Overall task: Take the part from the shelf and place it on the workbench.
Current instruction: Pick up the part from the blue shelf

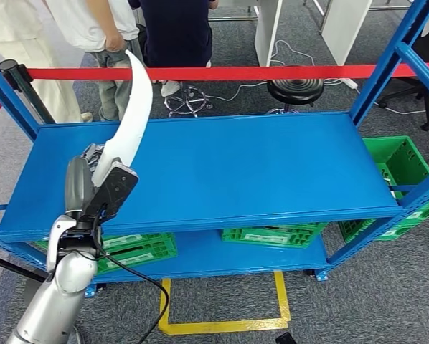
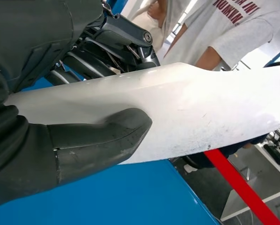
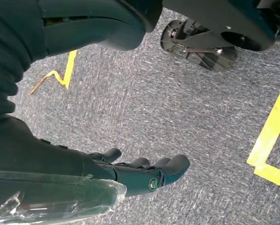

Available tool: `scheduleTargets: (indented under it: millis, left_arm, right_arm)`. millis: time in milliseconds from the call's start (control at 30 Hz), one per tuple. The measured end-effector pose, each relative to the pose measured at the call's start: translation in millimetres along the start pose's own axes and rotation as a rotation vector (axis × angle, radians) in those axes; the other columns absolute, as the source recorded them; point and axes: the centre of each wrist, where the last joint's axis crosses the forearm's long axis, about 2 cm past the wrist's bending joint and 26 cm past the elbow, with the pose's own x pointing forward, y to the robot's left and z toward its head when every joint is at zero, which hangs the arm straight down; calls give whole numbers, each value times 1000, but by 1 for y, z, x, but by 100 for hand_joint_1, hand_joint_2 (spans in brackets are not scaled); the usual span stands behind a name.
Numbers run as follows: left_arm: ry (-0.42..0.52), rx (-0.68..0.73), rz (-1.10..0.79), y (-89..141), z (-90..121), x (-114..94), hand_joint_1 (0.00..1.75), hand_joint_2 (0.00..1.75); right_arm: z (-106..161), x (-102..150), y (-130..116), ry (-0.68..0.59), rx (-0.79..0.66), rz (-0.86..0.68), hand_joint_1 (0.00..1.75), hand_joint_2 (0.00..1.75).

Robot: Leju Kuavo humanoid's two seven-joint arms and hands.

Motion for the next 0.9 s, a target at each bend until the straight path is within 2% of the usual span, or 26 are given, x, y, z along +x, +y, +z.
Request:
scheduleTargets:
  millis: [600, 900]
  left_arm:
    - [-14, -9, -29, 3, 6, -6, 175, 175]
    - [-38, 21, 38, 3, 8, -1, 175, 175]
  right_arm:
    - [0, 1, -1, -1, 1, 3, 0, 175]
    - [0, 1, 0, 0, 0, 4, 0, 175]
